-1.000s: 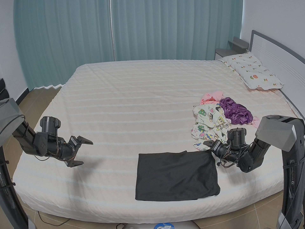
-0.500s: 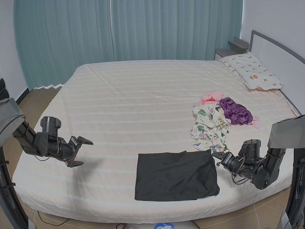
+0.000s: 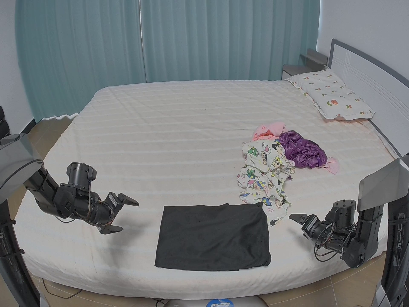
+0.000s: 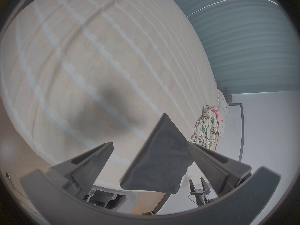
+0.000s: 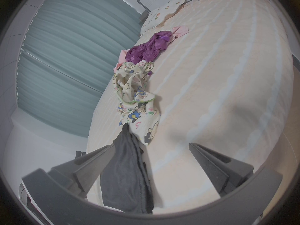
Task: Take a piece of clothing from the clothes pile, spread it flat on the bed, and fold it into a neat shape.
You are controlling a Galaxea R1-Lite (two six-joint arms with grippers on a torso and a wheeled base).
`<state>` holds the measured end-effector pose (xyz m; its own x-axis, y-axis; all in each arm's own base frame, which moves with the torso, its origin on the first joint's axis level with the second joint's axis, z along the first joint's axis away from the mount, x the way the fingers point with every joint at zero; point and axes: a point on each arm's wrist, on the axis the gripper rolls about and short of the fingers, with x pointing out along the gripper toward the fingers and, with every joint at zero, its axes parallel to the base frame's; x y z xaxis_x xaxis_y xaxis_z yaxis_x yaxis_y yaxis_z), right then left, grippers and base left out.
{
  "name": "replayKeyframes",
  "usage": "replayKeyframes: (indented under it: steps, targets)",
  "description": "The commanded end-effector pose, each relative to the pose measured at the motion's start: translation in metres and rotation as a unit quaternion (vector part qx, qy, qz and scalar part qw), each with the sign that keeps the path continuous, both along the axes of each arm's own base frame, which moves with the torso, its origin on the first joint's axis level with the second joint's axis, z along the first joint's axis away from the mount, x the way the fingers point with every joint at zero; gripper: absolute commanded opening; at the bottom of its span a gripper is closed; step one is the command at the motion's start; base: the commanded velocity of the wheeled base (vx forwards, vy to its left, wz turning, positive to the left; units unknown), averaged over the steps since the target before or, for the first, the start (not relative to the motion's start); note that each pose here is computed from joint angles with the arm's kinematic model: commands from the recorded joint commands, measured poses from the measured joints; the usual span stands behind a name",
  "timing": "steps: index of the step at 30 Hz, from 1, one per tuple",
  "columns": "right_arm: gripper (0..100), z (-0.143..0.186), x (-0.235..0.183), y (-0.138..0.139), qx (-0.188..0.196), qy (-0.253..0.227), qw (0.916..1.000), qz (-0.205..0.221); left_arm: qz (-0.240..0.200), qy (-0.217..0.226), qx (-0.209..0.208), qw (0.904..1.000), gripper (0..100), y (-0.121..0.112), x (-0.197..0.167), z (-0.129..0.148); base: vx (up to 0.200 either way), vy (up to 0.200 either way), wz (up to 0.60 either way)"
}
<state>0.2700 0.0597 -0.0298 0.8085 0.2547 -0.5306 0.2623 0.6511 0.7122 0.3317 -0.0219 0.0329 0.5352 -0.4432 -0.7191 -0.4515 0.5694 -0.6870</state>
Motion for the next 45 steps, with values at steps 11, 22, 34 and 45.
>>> replayKeyframes:
  steps: [11, 22, 34, 45]
  targets:
    - [100, -0.006, -0.002, 0.003, -0.001, 0.005, 1.0000, 0.006, -0.025, -0.005, 0.047, 0.9986, 100, -0.035, -0.003, -0.004, -0.109, 0.000, 0.00]
    - [100, -0.005, -0.005, 0.008, 0.000, 0.003, 0.9999, 0.016, -0.136, -0.087, 0.159, 0.9739, 100, -0.079, 0.012, -0.042, 0.000, 0.000, 0.00]
    - [100, -0.008, -0.006, 0.015, 0.001, 0.006, 0.9995, 0.030, -0.199, -0.121, 0.220, 0.9472, 100, -0.106, 0.035, -0.067, 0.000, 0.000, 0.00]
    - [100, -0.008, -0.005, 0.015, 0.002, 0.005, 0.9995, 0.030, -0.215, -0.121, 0.212, 0.9456, 100, -0.108, 0.037, -0.073, 0.000, 0.000, 0.00]
